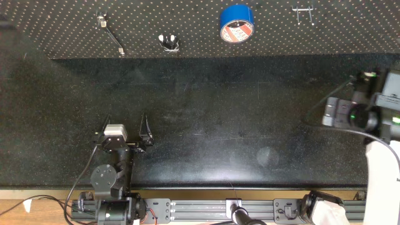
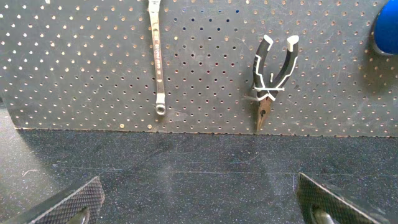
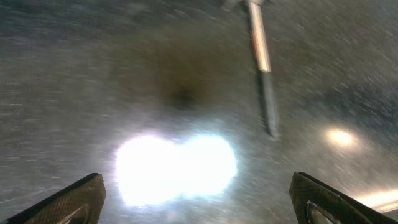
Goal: Place Tools Onto Pegboard
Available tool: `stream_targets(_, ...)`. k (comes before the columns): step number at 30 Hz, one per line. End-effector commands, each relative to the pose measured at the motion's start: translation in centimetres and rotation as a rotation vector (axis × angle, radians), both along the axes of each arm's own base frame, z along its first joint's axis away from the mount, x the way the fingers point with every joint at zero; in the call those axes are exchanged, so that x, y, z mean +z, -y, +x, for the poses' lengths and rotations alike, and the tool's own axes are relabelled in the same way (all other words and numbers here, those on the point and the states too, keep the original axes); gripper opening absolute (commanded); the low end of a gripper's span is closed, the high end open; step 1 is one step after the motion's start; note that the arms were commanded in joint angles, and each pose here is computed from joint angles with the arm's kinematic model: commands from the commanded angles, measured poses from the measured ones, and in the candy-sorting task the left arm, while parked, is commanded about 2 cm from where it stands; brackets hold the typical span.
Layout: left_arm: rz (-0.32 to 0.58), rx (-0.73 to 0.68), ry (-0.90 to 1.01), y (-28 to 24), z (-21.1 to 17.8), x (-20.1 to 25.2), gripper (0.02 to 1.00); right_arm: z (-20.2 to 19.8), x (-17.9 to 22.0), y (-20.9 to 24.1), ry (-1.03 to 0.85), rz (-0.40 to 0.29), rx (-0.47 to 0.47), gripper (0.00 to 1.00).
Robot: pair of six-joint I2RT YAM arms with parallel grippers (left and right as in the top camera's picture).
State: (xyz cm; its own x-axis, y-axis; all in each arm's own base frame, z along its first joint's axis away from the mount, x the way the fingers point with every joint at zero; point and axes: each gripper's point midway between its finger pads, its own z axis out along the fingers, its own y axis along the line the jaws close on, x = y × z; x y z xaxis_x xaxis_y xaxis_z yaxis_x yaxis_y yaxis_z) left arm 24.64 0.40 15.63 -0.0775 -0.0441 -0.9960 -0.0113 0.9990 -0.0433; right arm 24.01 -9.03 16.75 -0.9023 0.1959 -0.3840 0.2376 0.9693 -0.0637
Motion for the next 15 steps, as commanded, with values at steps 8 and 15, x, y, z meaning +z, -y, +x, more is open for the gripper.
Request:
stream_targets(8, 0.016, -0.009, 0.0, 0.1, 0.0, 0.0, 0.996, -3.0, -6.2, 8.7, -0.202, 0.014, 0.037, 0.969)
stream_targets(15, 0.016, -0.008, 0.0, 0.1, 0.0, 0.0, 0.996, 0.0, -9.5, 9.4, -0.121, 0.105, 0.182, 0.972)
